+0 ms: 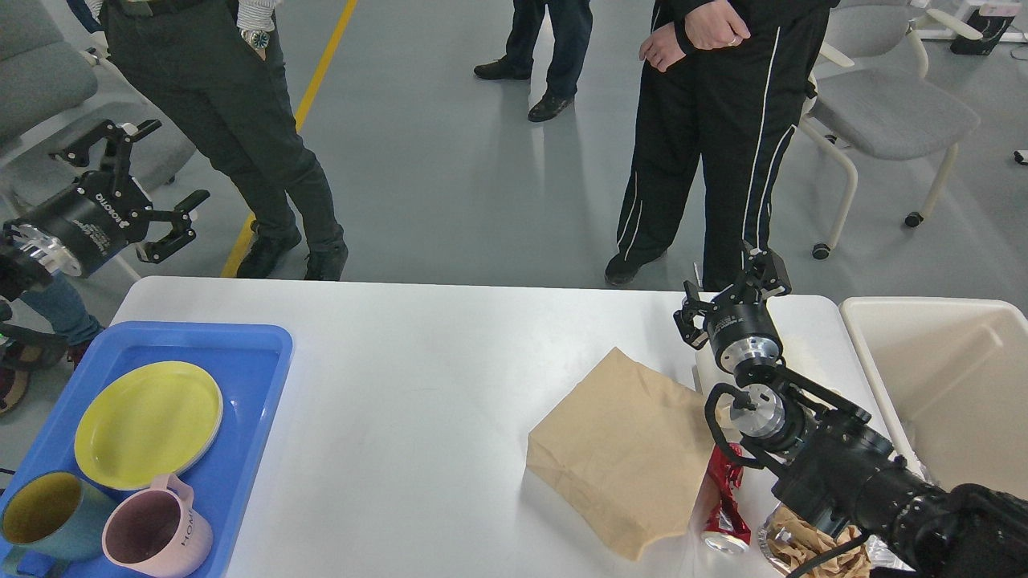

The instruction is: Tidy desktop

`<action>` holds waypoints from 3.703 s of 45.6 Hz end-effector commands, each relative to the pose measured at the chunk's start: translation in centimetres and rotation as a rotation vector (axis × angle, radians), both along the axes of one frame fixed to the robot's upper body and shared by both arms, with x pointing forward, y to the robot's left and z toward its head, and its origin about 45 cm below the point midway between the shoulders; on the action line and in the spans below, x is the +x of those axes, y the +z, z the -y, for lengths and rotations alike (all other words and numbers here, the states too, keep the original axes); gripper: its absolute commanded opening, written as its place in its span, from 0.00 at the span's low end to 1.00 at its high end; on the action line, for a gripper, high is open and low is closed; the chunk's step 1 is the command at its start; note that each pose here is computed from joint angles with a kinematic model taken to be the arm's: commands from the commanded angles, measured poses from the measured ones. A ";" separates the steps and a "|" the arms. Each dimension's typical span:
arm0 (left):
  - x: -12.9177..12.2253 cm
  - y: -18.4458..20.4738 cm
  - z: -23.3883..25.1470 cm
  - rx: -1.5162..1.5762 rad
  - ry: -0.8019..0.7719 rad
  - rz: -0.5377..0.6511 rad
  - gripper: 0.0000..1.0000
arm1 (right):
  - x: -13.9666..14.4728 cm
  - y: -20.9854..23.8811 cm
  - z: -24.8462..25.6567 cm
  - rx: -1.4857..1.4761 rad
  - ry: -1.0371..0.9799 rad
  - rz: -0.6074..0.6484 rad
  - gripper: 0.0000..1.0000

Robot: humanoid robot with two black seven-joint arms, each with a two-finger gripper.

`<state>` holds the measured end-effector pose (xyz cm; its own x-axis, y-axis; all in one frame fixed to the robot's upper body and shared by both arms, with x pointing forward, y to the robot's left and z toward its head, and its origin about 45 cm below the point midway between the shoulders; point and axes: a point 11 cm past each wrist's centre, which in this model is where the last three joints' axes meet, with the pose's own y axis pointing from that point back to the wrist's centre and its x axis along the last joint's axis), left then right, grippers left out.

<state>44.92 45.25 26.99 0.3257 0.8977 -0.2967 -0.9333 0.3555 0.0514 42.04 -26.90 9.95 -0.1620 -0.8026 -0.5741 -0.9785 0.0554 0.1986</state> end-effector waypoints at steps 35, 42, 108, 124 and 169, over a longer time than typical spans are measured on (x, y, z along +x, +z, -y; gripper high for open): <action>5.0 -2.2 9.6 -0.197 0.152 -0.013 0.96 | 0.0 0.0 0.0 0.000 0.000 0.000 1.00; 5.0 -2.6 10.7 -0.211 0.140 -0.012 0.96 | 0.0 0.0 0.0 0.000 0.000 0.000 1.00; 3.1 -8.0 16.8 -0.338 0.129 -0.002 0.96 | 0.0 0.0 0.0 0.001 -0.001 0.000 1.00; 2.5 -9.3 17.7 -0.345 0.123 -0.031 0.96 | 0.0 0.0 0.0 0.000 0.000 0.000 1.00; 1.2 -11.7 19.2 -0.373 0.118 -0.079 0.96 | 0.0 0.0 0.0 0.000 0.000 0.000 1.00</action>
